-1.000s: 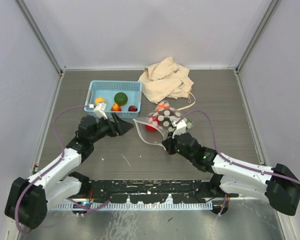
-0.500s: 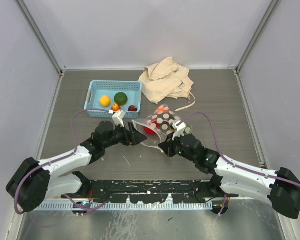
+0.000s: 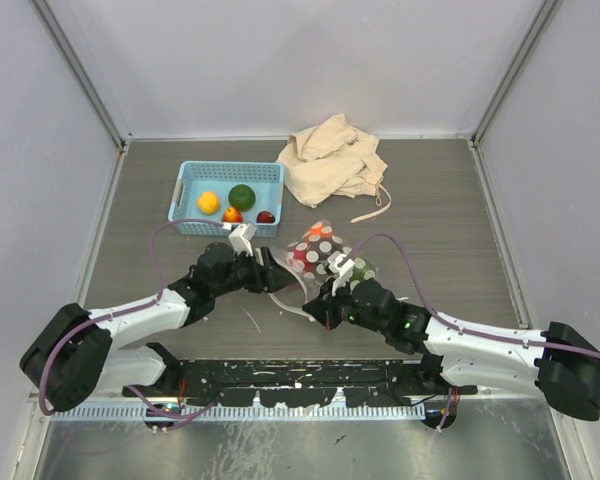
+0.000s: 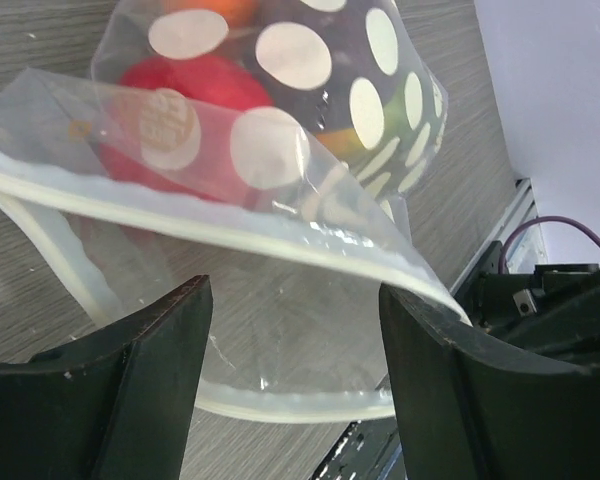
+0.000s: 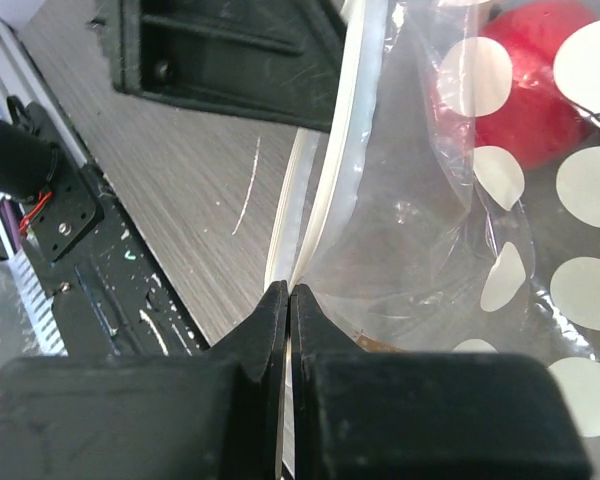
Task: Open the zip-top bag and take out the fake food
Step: Pick up the fake fruit from the zipper food storage bag.
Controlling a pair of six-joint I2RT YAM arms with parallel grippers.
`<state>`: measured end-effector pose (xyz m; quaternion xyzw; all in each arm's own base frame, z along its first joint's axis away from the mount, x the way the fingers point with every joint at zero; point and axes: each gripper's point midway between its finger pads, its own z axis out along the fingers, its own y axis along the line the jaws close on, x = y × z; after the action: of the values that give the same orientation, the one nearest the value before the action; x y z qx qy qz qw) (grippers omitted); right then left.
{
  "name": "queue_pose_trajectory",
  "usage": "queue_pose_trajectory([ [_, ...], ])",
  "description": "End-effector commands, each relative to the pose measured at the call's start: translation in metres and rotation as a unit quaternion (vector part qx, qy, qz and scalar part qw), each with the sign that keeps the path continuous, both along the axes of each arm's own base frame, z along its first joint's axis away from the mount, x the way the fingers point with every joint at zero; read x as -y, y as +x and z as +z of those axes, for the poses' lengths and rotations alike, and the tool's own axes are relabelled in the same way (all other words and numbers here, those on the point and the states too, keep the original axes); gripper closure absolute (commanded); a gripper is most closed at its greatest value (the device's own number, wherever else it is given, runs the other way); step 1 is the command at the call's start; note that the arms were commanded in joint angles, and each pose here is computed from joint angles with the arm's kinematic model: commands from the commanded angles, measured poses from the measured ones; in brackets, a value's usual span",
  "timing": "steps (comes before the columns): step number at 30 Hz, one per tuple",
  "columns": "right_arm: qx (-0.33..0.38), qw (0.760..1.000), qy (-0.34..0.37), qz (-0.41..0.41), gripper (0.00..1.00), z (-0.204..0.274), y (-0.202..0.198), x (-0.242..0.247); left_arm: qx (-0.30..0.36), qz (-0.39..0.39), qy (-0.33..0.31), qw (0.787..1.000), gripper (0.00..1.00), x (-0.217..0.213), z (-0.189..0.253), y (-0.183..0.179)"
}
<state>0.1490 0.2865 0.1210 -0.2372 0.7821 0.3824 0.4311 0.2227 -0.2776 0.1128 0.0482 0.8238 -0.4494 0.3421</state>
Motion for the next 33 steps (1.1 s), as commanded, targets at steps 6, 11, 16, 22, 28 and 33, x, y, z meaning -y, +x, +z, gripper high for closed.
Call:
queue_pose_trajectory([
  [6,0.059,0.995,0.057,0.053,0.99,0.047,-0.015,-0.03,0.021,0.035,0.007,0.999,0.28,-0.005,-0.001,0.012],
  [11,0.08,0.991,0.059,0.092,0.99,0.055,-0.03,-0.042,0.027,0.04,0.002,0.999,0.27,-0.005,0.001,0.015],
  [16,0.091,0.987,0.066,0.112,0.99,0.065,-0.037,-0.049,0.025,0.039,0.01,0.999,0.27,-0.005,-0.004,0.015],
  [22,0.087,0.99,0.04,0.106,0.98,0.06,-0.033,-0.053,0.032,0.022,-0.004,0.999,0.26,-0.002,0.002,0.009],
  [28,0.104,0.985,0.059,0.123,0.65,0.079,-0.041,-0.045,0.03,0.021,0.008,0.999,0.28,-0.005,-0.002,0.007],
  [33,0.151,0.979,0.085,0.104,0.58,0.124,-0.041,-0.02,0.026,0.014,0.006,1.0,0.33,-0.003,-0.007,0.005],
])
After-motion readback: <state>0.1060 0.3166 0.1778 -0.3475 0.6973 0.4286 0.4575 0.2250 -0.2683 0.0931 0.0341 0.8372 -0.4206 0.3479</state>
